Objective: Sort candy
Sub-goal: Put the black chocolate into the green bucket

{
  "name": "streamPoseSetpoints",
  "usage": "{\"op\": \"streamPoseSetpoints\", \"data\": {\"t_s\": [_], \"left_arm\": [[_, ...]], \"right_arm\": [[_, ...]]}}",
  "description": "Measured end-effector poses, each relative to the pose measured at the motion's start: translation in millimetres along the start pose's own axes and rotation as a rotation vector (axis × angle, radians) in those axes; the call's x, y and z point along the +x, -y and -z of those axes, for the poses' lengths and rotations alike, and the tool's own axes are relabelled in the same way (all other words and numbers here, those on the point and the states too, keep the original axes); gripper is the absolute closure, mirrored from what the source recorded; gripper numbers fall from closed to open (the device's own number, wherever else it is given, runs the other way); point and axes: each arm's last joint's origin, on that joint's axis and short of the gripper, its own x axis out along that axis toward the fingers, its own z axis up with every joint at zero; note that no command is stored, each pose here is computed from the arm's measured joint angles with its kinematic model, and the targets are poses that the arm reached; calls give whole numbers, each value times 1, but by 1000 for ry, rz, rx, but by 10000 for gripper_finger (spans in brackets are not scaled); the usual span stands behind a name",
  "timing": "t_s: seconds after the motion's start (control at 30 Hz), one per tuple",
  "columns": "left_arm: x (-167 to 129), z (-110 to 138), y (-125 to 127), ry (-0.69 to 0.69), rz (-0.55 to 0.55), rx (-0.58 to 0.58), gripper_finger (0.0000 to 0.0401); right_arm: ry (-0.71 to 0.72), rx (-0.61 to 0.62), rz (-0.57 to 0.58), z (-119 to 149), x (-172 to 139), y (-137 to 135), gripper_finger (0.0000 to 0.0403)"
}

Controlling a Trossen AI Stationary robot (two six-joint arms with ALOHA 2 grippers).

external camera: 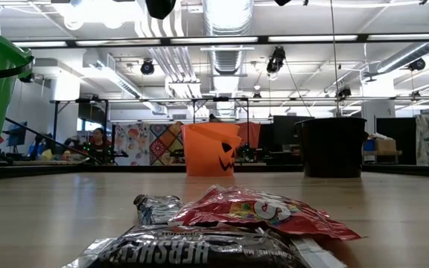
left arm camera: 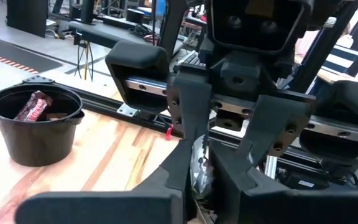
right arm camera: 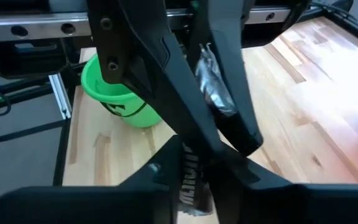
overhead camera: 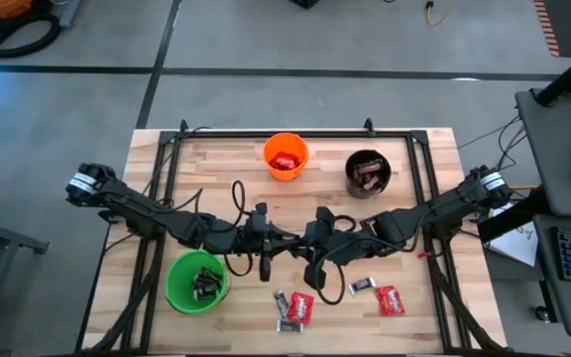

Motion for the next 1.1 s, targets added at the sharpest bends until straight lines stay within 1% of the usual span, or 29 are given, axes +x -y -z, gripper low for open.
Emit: {"op": "streamPoseSetpoints", "data": {"t_s": [0.13, 0.27, 0.37, 0.4, 0.5, 0.6, 0.7, 0.77, 0.87, 1.0, 1.1], "left_arm": [[-1, -2, 0, 4, 4, -4, 384], [-7, -8, 0, 10, 14, -9, 372], [-17, -21, 1, -64, 14, 9, 372], [-21, -27, 2, -100, 5, 12, 373], [-35, -46, 7, -273, -24, 47, 378], [-55, -64, 15, -499, -29, 99, 379], [-79, -75, 23, -712, -52, 96, 375], [-91, -74, 29, -834, -72, 93, 374], [-109, -62, 37, -979, -97, 126, 373], [-124, -38, 44, -1083, -121, 182, 373], [-126, -18, 43, -1117, -156, 203, 373]], "right_arm": [[3, 29, 0, 0, 0, 0, 293], [-1, 55, 1, -2, -4, 1, 254], [-17, 70, 2, -3, -10, 4, 231], [-24, 78, 5, -3, -13, 5, 225], [-66, 86, 28, -1, -19, 8, 211], [-118, 91, 52, 2, -26, 13, 206], [-173, 101, 66, 6, -30, 16, 205], [-210, 106, 74, 9, -31, 18, 204], [-257, 115, 73, 12, -33, 19, 204], [-283, 128, 82, 15, -33, 19, 204], [-285, 130, 81, 16, -32, 18, 204]]}}
